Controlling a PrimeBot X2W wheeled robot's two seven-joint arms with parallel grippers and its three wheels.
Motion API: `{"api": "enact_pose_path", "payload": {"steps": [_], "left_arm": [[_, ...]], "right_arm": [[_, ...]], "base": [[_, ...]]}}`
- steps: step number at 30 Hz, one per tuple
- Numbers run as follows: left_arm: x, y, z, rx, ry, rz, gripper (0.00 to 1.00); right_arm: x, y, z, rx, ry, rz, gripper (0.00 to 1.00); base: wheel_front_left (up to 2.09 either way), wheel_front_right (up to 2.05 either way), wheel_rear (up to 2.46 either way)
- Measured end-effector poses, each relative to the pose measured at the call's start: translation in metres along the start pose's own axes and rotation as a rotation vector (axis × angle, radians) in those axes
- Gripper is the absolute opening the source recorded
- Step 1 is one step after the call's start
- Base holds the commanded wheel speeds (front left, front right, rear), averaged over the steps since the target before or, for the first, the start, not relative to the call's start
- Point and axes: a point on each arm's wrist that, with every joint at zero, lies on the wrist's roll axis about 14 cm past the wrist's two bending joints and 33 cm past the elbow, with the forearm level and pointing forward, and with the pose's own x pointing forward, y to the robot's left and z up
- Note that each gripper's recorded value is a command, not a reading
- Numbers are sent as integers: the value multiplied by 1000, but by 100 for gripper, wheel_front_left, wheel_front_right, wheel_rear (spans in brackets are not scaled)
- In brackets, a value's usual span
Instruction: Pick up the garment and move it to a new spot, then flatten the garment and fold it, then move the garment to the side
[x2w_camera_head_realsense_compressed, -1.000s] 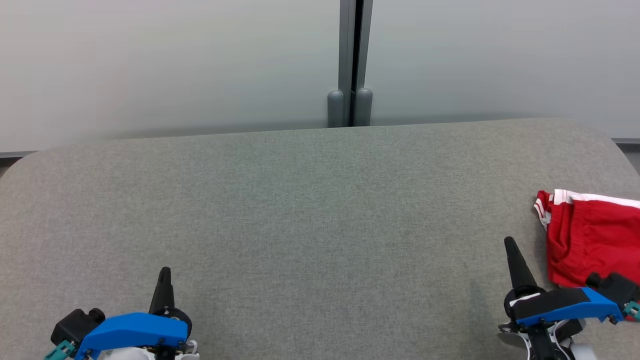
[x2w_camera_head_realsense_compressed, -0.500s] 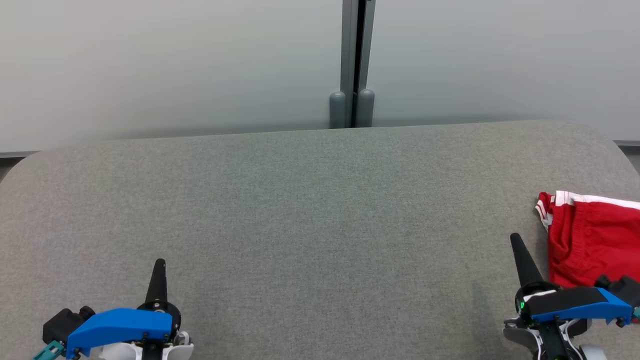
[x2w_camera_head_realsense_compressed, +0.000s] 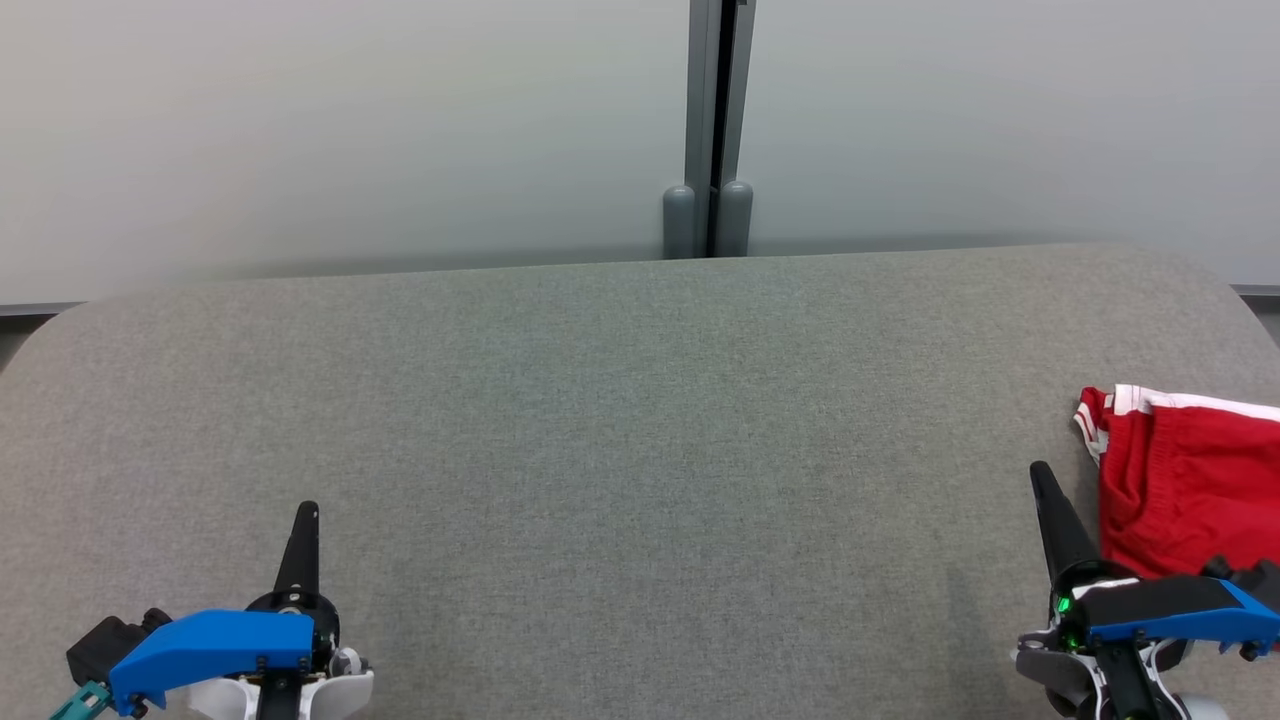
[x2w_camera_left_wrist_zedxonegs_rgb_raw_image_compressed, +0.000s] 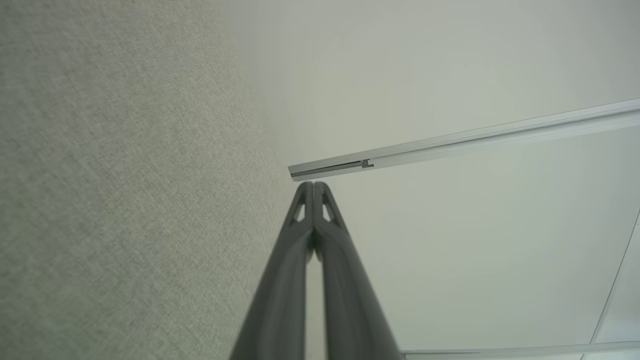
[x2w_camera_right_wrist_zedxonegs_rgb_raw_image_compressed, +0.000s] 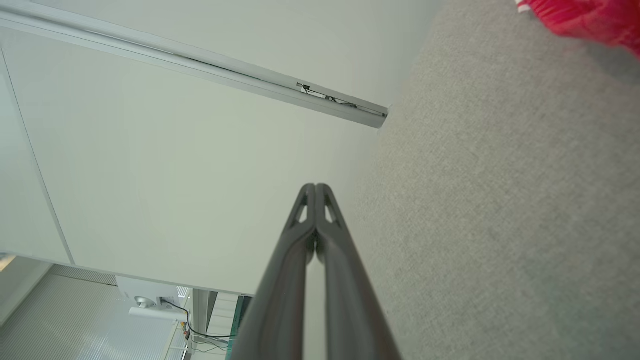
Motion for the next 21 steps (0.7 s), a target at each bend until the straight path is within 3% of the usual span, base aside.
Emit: {"api": "enact_pose_path", "payload": {"steps": [21], "left_arm": [[0,-15,13,-159,-17,-69,0]], "right_arm": [[-2,10,5,174,-1,40,0]], "base": [[0,0,0]]}}
